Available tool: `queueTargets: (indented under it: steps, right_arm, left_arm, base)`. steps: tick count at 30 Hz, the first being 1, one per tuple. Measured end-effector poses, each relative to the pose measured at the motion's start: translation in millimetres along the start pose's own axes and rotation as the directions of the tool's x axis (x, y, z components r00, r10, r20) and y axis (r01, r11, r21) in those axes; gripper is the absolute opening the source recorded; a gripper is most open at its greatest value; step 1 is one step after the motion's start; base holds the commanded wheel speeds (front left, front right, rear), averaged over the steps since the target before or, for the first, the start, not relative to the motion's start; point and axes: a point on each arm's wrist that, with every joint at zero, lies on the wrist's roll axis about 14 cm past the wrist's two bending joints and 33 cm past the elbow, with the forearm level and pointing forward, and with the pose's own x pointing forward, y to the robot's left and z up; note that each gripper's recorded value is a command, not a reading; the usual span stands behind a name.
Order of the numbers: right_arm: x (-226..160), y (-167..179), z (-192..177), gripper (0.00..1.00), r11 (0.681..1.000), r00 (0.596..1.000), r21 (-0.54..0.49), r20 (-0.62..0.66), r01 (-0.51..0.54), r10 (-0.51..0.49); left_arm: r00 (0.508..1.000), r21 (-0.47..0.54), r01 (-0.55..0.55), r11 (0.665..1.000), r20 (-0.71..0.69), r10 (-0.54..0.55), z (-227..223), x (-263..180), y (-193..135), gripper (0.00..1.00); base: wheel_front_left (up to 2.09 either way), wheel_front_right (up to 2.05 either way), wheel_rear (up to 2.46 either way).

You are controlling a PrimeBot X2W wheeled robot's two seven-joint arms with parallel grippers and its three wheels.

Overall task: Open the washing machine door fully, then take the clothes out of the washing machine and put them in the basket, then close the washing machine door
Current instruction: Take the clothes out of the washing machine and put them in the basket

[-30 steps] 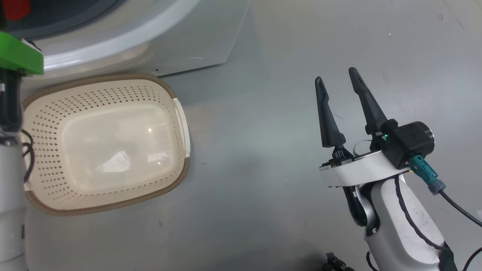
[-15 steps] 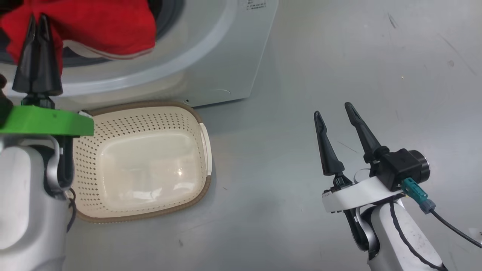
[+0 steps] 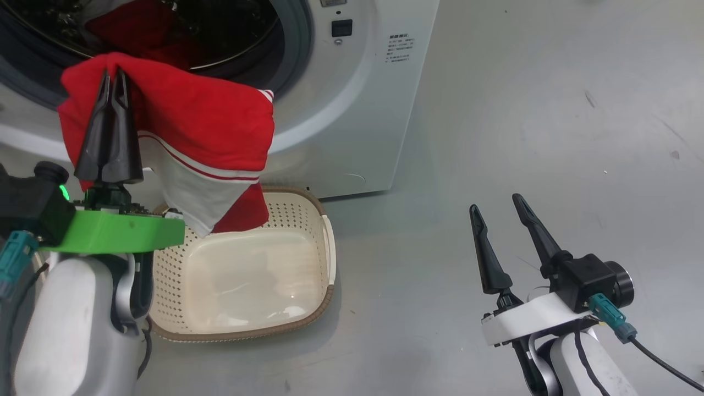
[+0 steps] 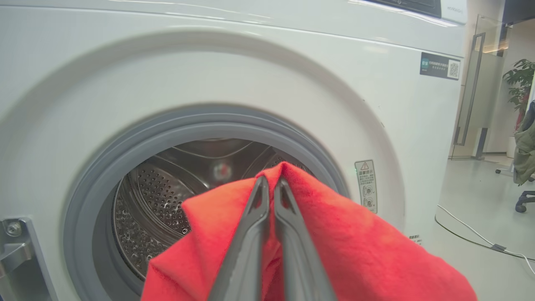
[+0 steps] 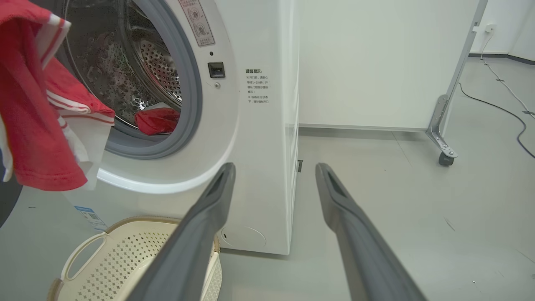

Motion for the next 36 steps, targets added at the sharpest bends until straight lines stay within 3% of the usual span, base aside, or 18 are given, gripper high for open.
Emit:
queueTargets:
  steps: [9, 20, 29, 36]
  right_arm:
    - [-4.0, 19.5, 7.2, 1.0, 0.998, 0.998, 0.005, 0.022, -0.067, 0.067]
    - [1.4, 20.5, 2.1, 1.0, 0.997, 0.997, 0.002, 0.012, -0.073, 0.073]
    - [8.1, 16.9, -12.4, 1.0, 0.998, 0.997, 0.017, -0.024, -0.069, 0.069]
    - [14.9, 11.1, -25.9, 1.0, 0.998, 0.997, 0.022, -0.057, -0.055, 0.056]
  left_arm:
    - [0.996, 0.006, -0.085, 0.996, -0.033, 0.086, 2.2, -37.9, 8.8, 0.0]
    - [0.96, -0.028, -0.168, 0.985, -0.232, 0.158, -63.5, -75.2, 16.3, 0.0]
    - [0.888, -0.027, -0.229, 0.973, -0.415, 0.197, -129.8, -98.1, 30.7, 0.0]
    - [0.782, -0.007, -0.254, 0.967, -0.59, 0.201, -190.7, -121.5, 40.6, 0.0]
  base:
    - [0.0, 0.0, 0.0]
    - [0.0, 0.0, 0.0]
    - [0.0, 0.0, 0.0]
    - [0.0, 0.0, 0.0]
